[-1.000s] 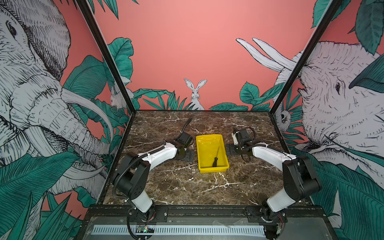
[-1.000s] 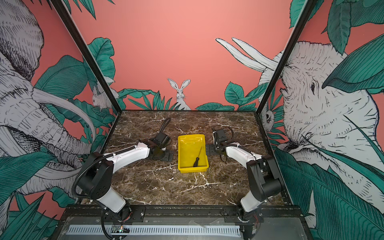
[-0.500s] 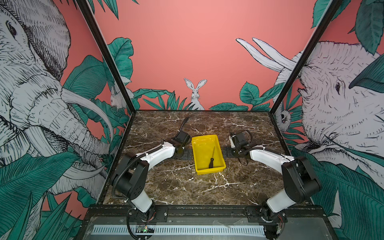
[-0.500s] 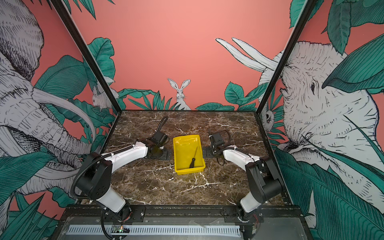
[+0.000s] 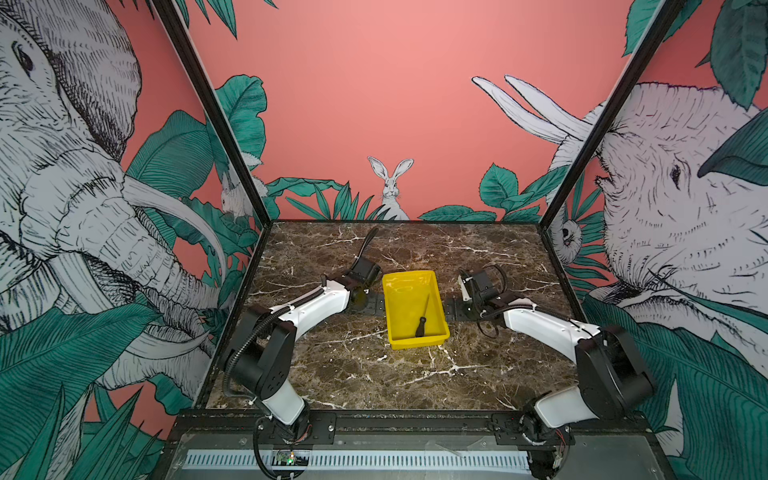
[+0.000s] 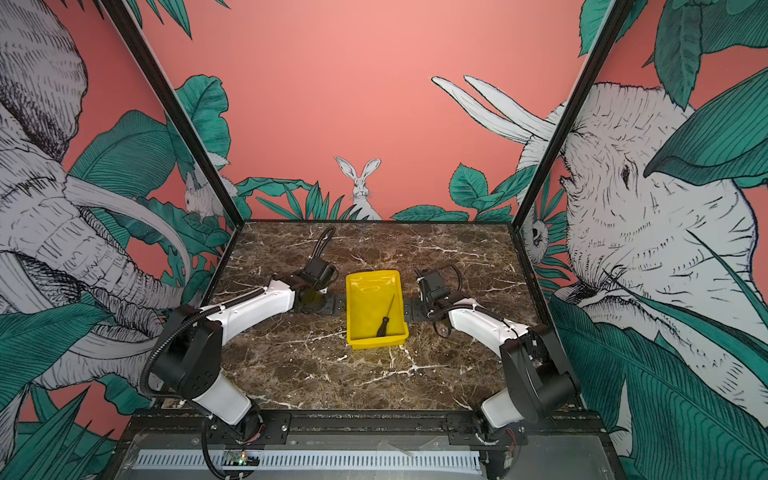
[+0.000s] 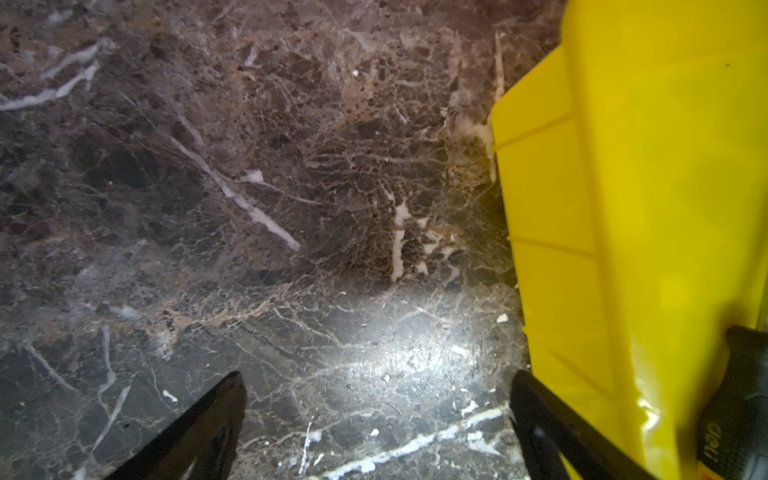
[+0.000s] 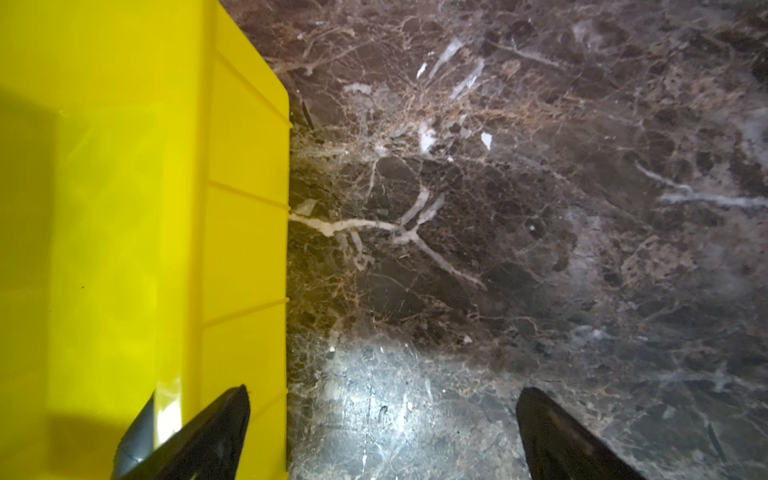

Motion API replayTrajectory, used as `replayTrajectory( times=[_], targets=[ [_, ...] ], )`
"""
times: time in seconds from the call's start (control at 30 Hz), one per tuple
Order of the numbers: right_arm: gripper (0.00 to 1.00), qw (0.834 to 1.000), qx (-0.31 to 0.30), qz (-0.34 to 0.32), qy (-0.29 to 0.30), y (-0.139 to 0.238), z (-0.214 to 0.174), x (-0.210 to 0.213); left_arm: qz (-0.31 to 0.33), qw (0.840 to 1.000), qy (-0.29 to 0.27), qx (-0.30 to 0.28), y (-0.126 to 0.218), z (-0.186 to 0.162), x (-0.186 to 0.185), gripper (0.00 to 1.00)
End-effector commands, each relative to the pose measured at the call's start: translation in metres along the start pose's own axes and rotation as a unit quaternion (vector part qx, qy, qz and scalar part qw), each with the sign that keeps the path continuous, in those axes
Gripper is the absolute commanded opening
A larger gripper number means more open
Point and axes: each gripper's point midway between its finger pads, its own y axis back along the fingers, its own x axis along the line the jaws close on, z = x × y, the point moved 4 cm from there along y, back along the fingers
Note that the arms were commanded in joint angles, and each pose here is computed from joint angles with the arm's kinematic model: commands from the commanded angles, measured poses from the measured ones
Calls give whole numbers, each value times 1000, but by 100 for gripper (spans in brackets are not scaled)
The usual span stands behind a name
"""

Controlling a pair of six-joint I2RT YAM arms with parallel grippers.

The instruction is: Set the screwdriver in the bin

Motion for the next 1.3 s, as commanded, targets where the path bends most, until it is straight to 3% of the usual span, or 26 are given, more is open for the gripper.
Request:
replayTrajectory(
  times=[0.0,0.6,0.9,1.0,1.13,1.2,1.27],
  targets=[
    [100,1000,1,1,-10,2,-7,1,13,1000,9,-20,20,4,16,99],
    [100,1000,-9,5,1,11,-17,2,38,996,67,-43,41,7,80,99],
    [100,998,-52,-3,30,49,10,-4,71,989,82,-104,55,28,104,100],
    [100,997,-80,-7,24,68,29,-17,100,973,92,-189,65,37,115,100],
    [100,995,-103,-15,-9,86,54,-47,155,921,102,-341,83,43,135,100],
    [100,992,-125,-26,-16,94,66,-61,200,901,72,-379,87,41,144,100],
    [100,988,-150,-45,-13,99,75,-71,232,893,44,-384,84,40,149,100]
  ],
)
